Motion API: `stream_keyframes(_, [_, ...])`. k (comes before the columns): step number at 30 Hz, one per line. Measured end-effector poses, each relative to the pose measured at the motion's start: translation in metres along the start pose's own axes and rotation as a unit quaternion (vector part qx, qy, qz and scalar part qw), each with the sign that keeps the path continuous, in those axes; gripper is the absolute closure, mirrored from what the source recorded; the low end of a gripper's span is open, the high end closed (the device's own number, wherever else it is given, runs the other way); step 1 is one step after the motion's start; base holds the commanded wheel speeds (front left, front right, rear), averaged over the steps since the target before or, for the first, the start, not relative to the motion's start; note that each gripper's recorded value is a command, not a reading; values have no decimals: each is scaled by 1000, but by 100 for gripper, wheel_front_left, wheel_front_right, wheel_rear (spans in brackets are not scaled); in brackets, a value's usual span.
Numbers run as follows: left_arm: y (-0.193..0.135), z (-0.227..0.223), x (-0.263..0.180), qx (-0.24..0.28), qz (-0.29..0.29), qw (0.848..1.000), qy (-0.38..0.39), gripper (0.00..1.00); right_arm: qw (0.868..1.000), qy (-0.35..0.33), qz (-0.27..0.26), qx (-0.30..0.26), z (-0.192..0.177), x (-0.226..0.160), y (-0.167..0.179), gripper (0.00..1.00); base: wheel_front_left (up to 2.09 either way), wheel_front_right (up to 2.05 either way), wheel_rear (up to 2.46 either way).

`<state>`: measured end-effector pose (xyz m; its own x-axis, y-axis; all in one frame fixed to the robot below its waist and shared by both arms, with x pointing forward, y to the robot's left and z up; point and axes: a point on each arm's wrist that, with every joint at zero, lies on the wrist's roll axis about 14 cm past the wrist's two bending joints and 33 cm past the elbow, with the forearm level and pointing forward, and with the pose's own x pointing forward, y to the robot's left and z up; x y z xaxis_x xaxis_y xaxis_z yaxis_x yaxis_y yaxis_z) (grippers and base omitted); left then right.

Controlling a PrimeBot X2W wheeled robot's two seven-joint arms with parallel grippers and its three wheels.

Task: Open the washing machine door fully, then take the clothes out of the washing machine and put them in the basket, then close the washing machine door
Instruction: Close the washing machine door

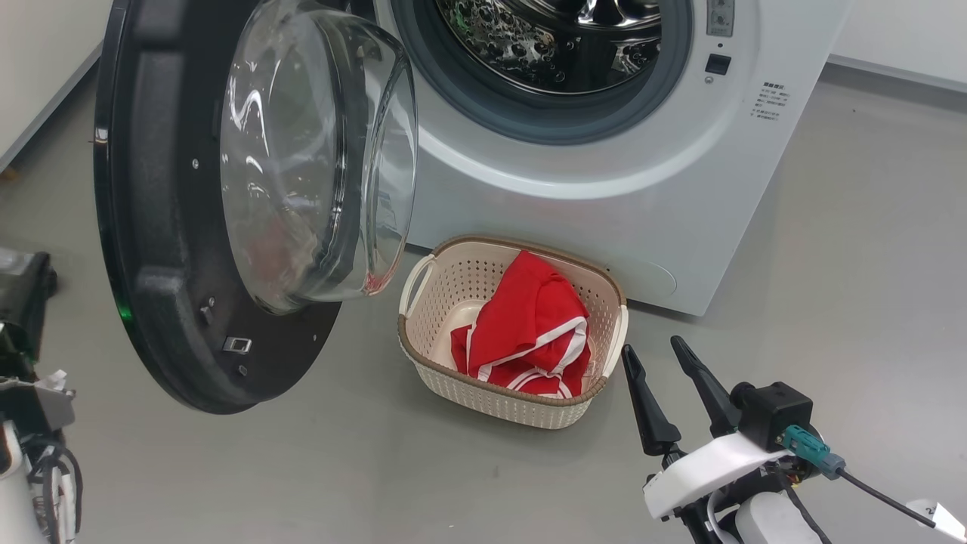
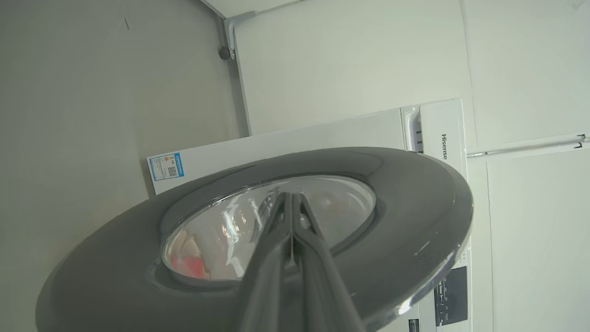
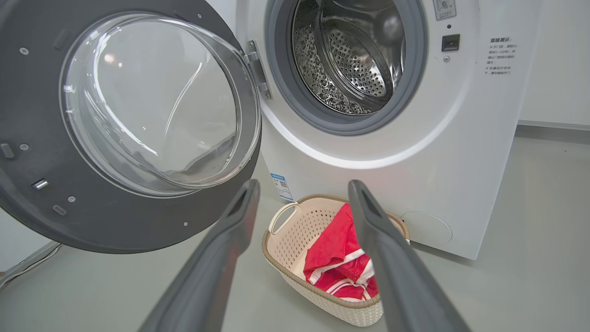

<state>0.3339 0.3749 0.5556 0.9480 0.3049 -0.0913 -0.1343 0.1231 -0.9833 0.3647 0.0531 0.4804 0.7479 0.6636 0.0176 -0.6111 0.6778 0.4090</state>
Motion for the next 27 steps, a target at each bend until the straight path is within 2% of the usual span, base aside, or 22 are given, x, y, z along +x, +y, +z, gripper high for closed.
stream_keyframes(1, [1,-9,0,-15,-1,1000,27,100,1000,0,0,0,0,0,0,0,0,0,0])
stream_keyframes(7, [0,-26,0,-29,-7,997,77,100,1000,1,1,0,0,0,0,0,0,0,0])
stream_keyframes(15, [-8,-60,-6,-45,-23,986,161,100,1000,1,1,-1,0,0,0,0,0,0,0])
stream_keyframes(27, [-12,-78,-16,-55,-39,976,208,100,1000,0,1,-4,1,-2,1,0,0,0,0])
